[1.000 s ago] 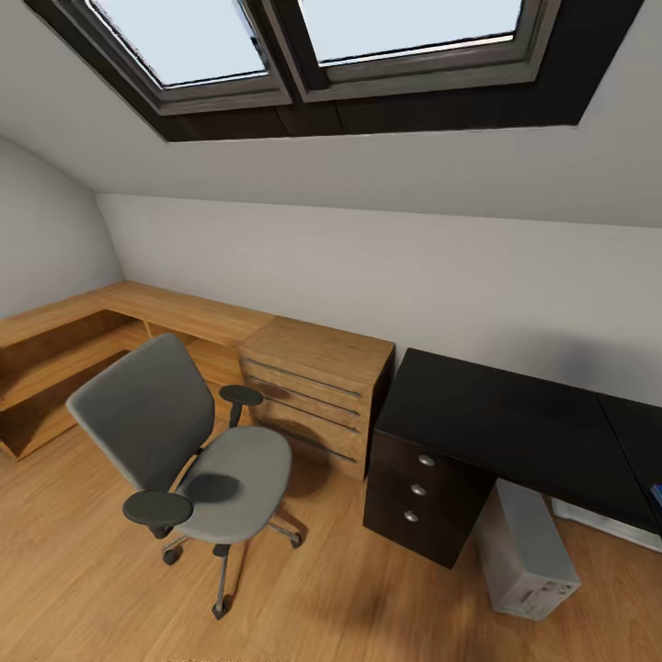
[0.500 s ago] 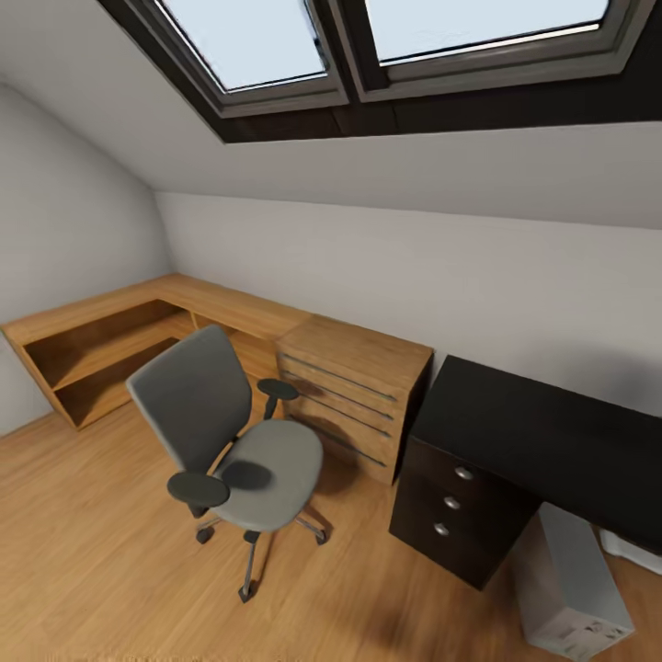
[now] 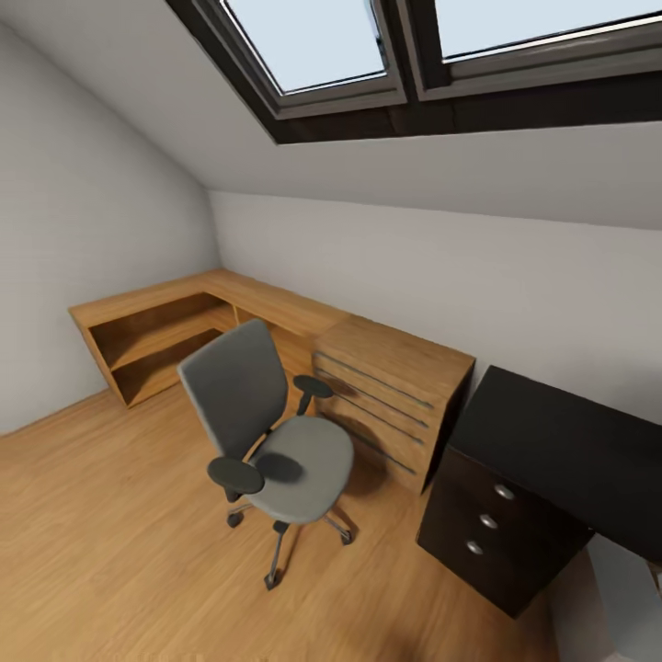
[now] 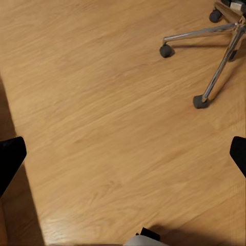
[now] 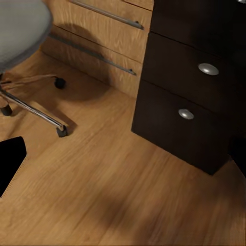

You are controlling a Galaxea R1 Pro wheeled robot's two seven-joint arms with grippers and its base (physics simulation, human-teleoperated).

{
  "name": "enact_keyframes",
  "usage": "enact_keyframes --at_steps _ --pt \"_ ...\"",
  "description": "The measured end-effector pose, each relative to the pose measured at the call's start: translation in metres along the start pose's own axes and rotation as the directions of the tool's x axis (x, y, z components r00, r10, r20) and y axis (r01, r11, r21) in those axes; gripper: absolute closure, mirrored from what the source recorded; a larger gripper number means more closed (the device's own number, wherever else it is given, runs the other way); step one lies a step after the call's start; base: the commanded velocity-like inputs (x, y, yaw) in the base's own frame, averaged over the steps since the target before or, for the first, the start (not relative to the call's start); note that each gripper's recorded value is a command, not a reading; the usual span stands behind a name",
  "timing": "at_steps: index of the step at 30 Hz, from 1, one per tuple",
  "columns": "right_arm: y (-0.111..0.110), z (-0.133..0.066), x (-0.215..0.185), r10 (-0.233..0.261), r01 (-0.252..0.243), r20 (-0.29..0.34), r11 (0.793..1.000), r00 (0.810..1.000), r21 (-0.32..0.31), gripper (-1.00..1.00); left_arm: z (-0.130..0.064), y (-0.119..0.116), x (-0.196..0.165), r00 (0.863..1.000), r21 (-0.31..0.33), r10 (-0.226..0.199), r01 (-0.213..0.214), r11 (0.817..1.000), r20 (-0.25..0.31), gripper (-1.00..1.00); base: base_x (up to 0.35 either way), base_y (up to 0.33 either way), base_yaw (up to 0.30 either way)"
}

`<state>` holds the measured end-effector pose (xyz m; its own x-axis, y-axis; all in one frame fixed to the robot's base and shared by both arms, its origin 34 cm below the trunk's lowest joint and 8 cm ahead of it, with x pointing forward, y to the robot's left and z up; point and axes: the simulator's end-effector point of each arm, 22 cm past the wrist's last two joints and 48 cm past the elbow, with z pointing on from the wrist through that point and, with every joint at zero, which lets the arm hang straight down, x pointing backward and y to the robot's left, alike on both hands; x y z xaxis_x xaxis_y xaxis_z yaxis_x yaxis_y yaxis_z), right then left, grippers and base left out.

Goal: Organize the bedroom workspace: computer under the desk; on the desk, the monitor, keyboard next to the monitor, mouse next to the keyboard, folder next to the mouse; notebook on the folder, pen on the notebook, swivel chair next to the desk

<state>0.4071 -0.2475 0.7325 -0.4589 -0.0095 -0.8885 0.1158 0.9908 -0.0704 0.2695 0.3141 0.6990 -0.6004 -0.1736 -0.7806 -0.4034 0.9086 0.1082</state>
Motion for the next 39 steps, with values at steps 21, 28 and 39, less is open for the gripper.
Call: enact_keyframes --at_steps 21,28,39 --pt "0.000 0.000 0.000 0.000 0.000 0.000 1.000 1.000 0.000 -1.00 0.000 -0.001 0.002 1.000 0.006 0.004 -0.004 1.000 -0.010 -1.00 -0.136 0.000 0.279" --pt "0.000 0.000 0.000 0.000 0.000 0.000 1.000 1.000 0.000 -1.00 0.000 0.001 0.017 0.997 0.001 0.016 -0.016 1.000 -0.076 -1.00 -0.006 0.000 0.281" --pt "0.001 0.000 0.000 0.000 0.000 0.000 1.000 1.000 -0.003 -1.00 -0.005 0.004 0.054 0.968 0.006 0.051 -0.051 0.999 -0.247 -1.00 -0.001 0.000 0.282"
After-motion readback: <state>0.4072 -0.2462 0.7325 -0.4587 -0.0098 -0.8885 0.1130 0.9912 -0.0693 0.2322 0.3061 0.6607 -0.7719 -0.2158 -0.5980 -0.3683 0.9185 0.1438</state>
